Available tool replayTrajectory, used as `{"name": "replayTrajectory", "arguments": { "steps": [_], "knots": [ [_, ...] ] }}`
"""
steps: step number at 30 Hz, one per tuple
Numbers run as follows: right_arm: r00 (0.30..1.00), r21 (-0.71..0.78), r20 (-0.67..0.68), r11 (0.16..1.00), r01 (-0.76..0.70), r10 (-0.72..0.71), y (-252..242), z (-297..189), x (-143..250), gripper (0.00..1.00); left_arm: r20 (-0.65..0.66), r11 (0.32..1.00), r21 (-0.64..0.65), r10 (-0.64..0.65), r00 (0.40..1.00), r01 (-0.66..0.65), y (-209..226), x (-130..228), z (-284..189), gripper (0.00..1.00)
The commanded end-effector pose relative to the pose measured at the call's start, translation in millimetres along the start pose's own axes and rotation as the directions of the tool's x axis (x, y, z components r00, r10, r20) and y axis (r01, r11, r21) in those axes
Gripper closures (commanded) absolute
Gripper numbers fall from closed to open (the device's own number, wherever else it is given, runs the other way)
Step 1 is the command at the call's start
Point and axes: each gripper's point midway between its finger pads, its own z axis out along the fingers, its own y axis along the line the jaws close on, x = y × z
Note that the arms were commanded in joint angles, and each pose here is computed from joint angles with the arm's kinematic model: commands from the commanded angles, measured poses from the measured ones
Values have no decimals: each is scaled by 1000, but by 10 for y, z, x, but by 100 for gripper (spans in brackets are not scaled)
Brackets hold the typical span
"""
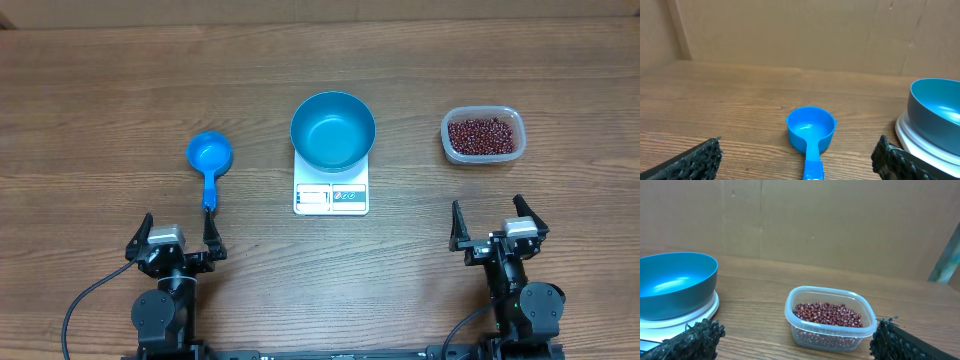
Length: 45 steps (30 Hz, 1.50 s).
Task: Scoop item into bowl and weigh 150g on scale
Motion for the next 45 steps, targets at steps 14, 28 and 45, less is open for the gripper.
{"name": "replayTrajectory", "arguments": {
  "steps": [14, 28, 45],
  "knots": [
    [1000, -7, 5, 1000, 1, -1, 20, 2, 16, 0, 6, 1000, 7, -18, 1000, 18, -7, -6, -3, 1],
    [1000, -7, 5, 1000, 1, -1, 20, 2, 16, 0, 6, 1000, 7, -18, 1000, 18, -7, -6, -3, 1],
    [1000, -7, 5, 1000, 1, -1, 20, 2, 15, 0, -28, 1000, 5, -17, 999, 17, -16, -176, -103, 0]
  ]
}}
